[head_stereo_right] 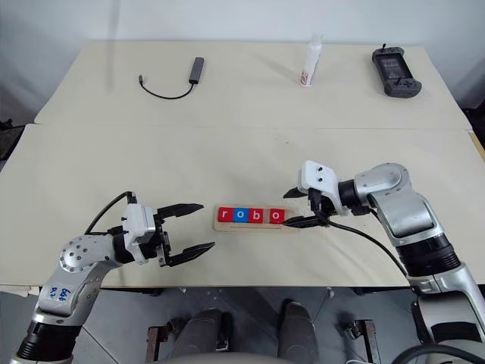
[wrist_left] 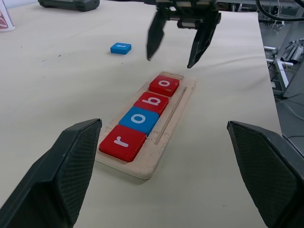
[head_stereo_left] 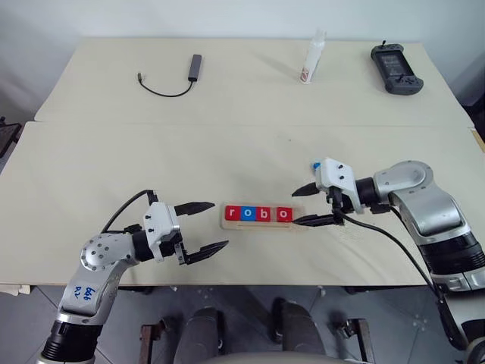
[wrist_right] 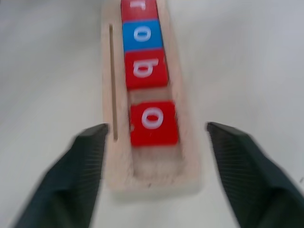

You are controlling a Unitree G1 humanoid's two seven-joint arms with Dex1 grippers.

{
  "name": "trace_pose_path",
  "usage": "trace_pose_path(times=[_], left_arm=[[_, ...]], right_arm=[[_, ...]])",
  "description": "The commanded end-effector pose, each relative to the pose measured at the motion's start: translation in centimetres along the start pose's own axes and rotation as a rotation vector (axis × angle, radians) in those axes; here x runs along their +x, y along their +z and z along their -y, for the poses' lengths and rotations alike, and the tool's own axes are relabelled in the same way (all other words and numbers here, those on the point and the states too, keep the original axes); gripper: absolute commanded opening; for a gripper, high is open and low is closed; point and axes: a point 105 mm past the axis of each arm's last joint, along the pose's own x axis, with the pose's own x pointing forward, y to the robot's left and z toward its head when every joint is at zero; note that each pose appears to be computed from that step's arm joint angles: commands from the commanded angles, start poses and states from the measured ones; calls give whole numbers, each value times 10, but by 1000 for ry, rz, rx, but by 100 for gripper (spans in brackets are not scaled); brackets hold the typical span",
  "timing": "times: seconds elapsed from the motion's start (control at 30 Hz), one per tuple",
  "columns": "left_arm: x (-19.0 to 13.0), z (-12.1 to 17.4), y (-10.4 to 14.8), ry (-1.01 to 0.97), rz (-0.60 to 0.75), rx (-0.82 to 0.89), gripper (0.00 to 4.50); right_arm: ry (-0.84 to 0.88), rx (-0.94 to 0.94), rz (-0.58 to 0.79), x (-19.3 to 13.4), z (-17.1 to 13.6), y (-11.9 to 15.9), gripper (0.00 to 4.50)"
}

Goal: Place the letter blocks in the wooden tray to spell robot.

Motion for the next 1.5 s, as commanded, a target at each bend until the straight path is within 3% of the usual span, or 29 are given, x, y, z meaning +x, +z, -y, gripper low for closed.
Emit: trace_pose_path(times=[0.03, 0.2, 0.83, 1.07, 1.2, 1.5], left_arm=[[1, -2, 8, -3, 22, 38, 450], [2, -6, 13, 11, 41, 43, 450], [-2, -5, 14, 23, 25, 54, 450], [0, -6, 14, 18, 24, 56, 450], [1, -10, 12, 13, 24, 57, 450], [7, -23, 8, -11, 36, 59, 450]], right_arm=[[-7, -18, 5, -7, 0, 2, 181], [16, -31, -2, 3, -4, -1, 6], [27, -72, 9, 24, -5, 4, 2], [-94, -53, 44, -9, 6, 3, 2], [-261, 22, 93, -44, 6, -11, 84], [-798, 138, 172, -107, -30, -79, 395]])
